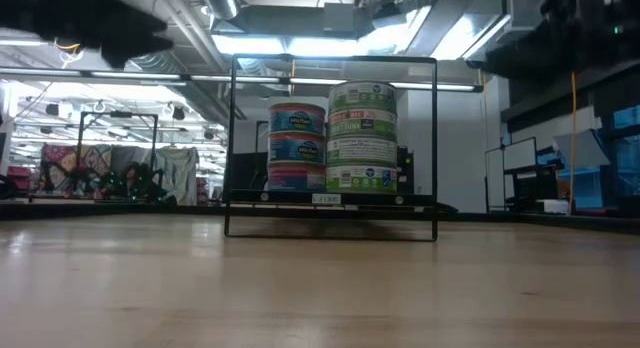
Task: Stack canned seafood by type on shelf
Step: Return to Home Position
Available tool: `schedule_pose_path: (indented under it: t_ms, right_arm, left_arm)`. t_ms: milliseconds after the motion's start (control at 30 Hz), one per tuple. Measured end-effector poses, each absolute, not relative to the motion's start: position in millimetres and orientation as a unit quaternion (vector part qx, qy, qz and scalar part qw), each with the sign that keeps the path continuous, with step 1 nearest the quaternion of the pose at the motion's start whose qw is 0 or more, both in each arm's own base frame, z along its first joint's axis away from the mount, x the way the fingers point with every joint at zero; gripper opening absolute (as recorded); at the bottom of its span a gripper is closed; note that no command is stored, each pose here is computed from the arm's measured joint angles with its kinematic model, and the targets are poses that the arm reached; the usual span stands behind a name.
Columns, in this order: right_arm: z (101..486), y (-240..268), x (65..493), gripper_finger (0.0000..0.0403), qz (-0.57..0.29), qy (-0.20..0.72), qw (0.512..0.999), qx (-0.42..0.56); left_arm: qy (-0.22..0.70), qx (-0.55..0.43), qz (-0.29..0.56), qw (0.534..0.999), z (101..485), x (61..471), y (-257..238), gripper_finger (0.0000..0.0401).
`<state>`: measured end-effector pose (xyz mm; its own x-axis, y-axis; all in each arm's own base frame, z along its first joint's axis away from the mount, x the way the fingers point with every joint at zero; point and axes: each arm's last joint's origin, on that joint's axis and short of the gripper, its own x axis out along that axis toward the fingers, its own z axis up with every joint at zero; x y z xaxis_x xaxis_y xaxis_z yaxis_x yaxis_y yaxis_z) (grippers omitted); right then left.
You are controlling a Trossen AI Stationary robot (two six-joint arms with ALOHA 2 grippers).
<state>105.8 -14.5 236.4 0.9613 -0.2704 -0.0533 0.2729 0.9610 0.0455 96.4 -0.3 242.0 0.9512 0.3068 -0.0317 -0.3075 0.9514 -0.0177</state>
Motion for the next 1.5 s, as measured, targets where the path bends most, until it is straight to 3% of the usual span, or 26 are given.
schedule_pose_path:
  t_ms: [267,700,1033,1500]
  right_arm:
    - [184,-18,113,0.0161,-0.141,0.043,0.986,0.077]
    - [149,-20,111,0.0161,-0.141,0.095,0.979,0.109]
    - [147,-20,111,0.0161,-0.139,0.107,0.982,0.076]
    - [144,-20,111,0.0161,-0.132,0.125,0.983,0.025]
  left_arm:
    - [-0.016,-0.051,0.105,0.993,193,96,1,0.0219]
    - [0.015,-0.049,0.103,0.993,173,94,2,0.0219]
    - [0.027,0.015,0.021,0.999,172,94,-2,0.0219]
    - [-0.007,0.09,0.02,0.996,167,98,-2,0.0219]
